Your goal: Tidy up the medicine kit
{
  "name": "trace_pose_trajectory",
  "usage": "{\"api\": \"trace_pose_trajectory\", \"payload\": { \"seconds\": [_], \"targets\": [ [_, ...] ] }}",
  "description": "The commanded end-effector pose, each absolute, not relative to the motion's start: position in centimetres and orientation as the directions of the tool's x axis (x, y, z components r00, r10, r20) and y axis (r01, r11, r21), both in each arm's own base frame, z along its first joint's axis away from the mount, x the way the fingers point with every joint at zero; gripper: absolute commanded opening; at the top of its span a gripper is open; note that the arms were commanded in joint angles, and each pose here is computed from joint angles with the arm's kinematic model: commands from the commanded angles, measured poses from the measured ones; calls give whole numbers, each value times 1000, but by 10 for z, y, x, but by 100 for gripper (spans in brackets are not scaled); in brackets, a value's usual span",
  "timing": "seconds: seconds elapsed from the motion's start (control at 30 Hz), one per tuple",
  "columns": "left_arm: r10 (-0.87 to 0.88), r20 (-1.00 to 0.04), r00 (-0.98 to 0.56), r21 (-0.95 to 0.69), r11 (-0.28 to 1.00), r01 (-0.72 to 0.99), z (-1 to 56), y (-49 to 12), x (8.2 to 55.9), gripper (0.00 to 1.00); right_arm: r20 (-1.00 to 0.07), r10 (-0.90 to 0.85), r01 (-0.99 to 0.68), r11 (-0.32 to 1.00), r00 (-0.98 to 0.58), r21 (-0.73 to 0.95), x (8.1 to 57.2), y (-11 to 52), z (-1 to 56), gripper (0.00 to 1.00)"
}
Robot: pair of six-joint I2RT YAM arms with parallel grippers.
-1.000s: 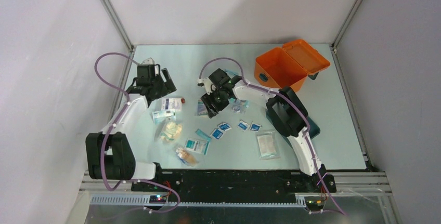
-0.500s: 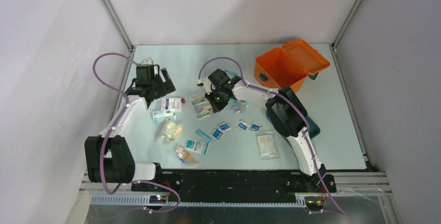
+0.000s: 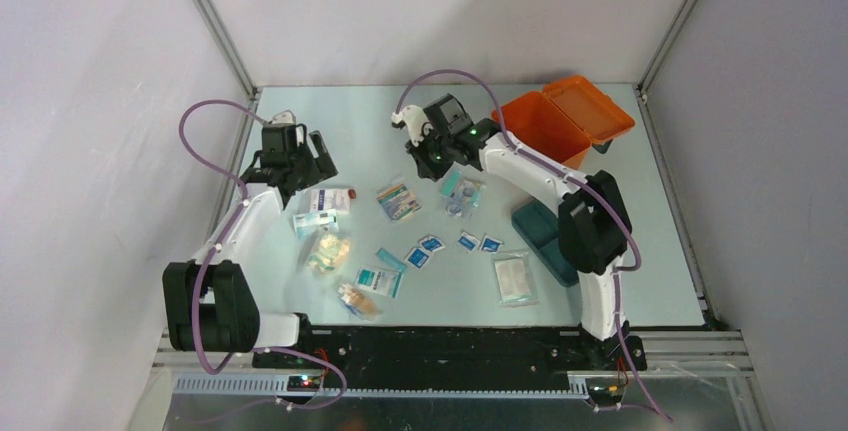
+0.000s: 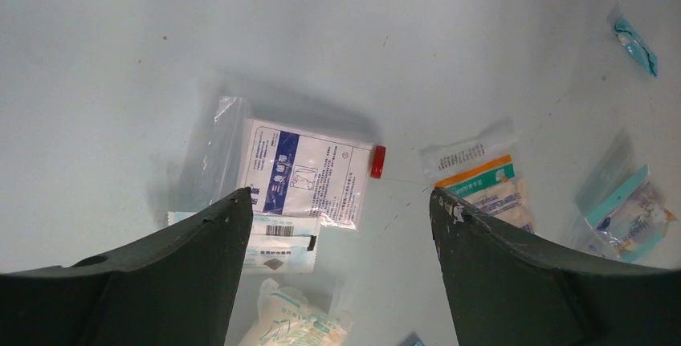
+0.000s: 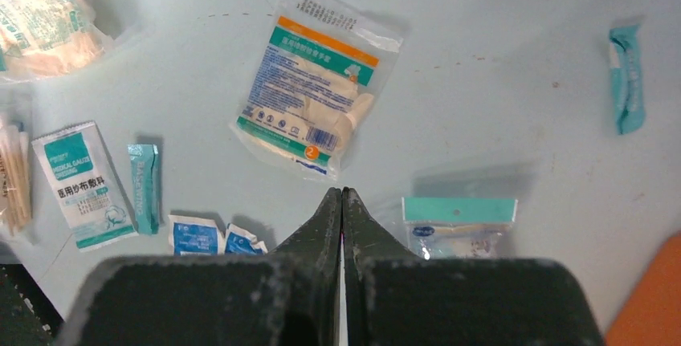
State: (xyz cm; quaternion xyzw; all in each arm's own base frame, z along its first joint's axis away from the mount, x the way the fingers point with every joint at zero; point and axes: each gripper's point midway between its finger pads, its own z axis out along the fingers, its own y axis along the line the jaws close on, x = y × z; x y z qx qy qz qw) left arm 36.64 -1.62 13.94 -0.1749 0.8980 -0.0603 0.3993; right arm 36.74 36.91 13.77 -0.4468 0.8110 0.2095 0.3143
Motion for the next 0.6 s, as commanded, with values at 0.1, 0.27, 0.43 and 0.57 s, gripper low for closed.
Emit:
{"api": "trace_pose_trajectory", "payload": {
  "seconds": [0.1, 0.27, 0.43, 0.57],
  "targets": [
    [-330, -742, -583, -228, 943, -243, 153, -12, 374, 86, -701, -591, -863, 500, -399, 70, 361, 365, 141, 40],
    [-327, -747, -579, -227, 944, -241, 154, -12, 370, 86, -675, -610, -887, 436, -416, 153, 355, 391, 117, 62],
    [-327, -754, -570, -231, 944, -236, 156, -12, 360, 86, -651, -625, -880, 452, -431, 148, 363, 403, 92, 53],
    [-325, -759, -564, -230, 945, -234, 156, -11, 353, 86, -621, -660, -886, 444, -422, 130, 359, 403, 71, 54]
  ]
}}
